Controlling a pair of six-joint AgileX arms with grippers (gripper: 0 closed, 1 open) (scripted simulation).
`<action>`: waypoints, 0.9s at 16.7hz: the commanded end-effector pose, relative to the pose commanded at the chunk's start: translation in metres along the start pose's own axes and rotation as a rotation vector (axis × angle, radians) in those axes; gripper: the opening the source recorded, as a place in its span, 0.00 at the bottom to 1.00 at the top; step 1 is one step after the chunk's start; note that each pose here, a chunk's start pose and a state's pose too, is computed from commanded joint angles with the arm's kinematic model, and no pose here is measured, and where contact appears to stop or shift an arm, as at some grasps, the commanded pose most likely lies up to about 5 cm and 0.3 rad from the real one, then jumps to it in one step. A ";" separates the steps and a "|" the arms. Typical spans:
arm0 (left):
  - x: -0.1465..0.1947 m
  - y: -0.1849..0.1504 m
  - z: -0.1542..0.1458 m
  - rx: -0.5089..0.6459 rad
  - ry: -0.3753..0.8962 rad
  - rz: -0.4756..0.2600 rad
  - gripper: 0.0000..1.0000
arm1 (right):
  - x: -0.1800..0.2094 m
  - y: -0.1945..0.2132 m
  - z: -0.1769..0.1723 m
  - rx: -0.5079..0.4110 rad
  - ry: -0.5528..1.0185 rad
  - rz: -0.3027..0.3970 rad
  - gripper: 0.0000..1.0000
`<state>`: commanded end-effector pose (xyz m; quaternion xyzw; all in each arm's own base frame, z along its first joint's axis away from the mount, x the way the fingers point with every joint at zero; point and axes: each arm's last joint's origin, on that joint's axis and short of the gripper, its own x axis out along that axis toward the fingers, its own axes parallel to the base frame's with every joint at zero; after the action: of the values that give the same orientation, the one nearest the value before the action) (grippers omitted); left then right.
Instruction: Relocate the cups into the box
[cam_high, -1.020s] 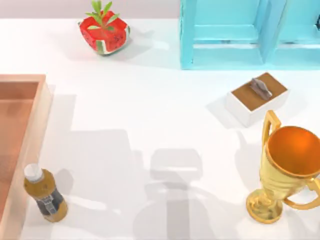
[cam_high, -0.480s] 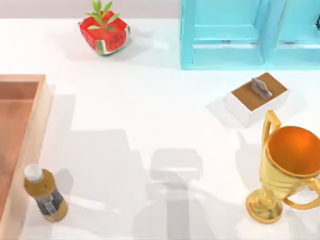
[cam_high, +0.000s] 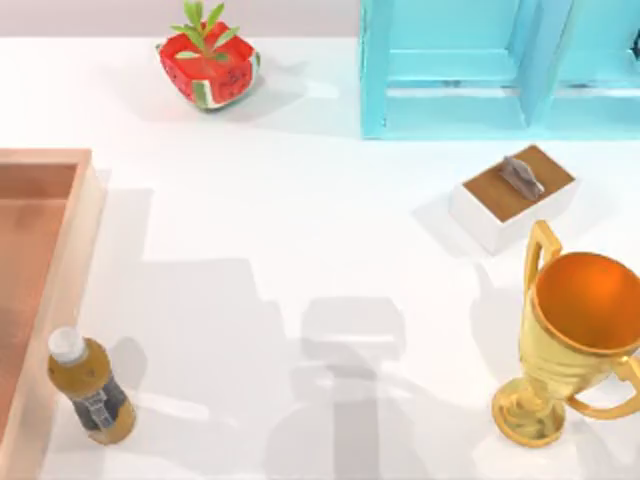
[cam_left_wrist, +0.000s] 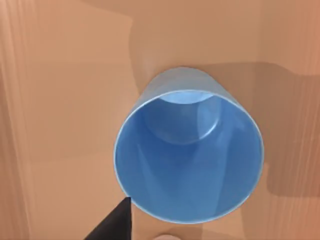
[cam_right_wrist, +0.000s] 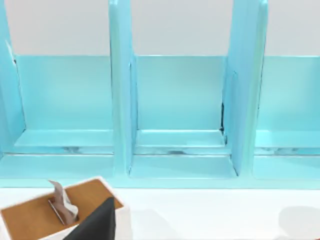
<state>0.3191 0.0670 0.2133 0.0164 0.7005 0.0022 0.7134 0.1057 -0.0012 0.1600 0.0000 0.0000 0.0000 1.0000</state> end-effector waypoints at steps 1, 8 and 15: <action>0.000 0.000 0.000 0.000 0.000 0.000 1.00 | 0.000 0.000 0.000 0.000 0.000 0.000 1.00; -0.010 0.001 0.002 -0.003 -0.003 -0.001 1.00 | 0.000 0.000 0.000 0.000 0.000 0.000 1.00; -0.089 0.003 0.004 -0.001 -0.003 -0.002 1.00 | 0.000 0.000 0.000 0.000 0.000 0.000 1.00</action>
<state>0.3212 0.0674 0.3022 0.0153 0.6996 0.0019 0.7144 0.1057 -0.0012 0.1600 0.0000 0.0000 0.0000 1.0000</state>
